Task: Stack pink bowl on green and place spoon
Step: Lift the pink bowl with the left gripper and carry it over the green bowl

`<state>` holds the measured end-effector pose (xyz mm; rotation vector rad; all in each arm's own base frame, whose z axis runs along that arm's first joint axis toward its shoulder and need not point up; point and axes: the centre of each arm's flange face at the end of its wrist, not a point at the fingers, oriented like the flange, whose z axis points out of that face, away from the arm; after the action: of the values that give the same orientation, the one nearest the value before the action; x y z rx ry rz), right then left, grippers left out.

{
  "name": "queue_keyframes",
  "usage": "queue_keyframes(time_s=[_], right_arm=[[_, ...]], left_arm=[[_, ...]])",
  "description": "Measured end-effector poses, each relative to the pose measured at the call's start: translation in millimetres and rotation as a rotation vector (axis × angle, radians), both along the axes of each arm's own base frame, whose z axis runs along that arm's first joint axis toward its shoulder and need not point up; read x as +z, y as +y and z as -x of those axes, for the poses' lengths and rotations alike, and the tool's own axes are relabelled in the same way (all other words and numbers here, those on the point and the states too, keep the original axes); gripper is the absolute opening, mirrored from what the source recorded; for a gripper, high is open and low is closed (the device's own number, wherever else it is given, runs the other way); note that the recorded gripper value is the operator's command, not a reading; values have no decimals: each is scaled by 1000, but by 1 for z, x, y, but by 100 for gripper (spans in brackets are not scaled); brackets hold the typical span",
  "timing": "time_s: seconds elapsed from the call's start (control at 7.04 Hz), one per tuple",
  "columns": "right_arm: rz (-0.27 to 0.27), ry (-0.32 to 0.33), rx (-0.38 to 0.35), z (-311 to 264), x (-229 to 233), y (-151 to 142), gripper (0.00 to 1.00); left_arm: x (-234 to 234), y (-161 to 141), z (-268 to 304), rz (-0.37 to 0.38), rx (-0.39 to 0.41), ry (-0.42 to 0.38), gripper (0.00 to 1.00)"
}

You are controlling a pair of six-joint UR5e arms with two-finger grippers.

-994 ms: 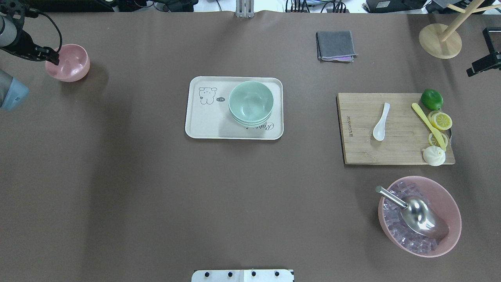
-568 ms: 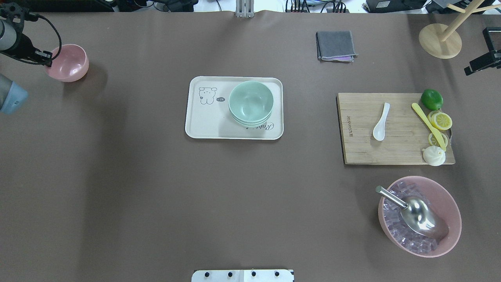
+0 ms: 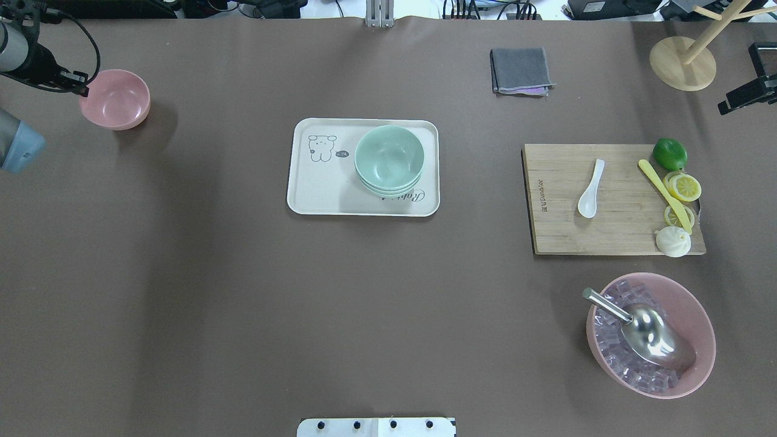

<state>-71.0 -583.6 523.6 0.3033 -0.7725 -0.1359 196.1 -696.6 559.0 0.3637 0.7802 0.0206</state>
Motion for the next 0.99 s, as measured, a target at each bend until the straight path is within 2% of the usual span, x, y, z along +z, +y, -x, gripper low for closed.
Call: queue_keyframes(time_s=[0.28, 0.43, 0.71, 0.99], right_arm=[[2, -2, 2, 0, -1, 0, 100], [4, -3, 3, 0, -1, 1, 100], [5, -3, 5, 0, -1, 1, 100], [11, -5, 10, 1, -1, 1, 100]], left_arm=[[-65, 13, -8, 4, -49, 121, 0], [-104, 27, -31, 38, -60, 208, 0], [-191, 78, -109, 107, -55, 355, 0], [-279, 116, -183, 151, -64, 374, 0]])
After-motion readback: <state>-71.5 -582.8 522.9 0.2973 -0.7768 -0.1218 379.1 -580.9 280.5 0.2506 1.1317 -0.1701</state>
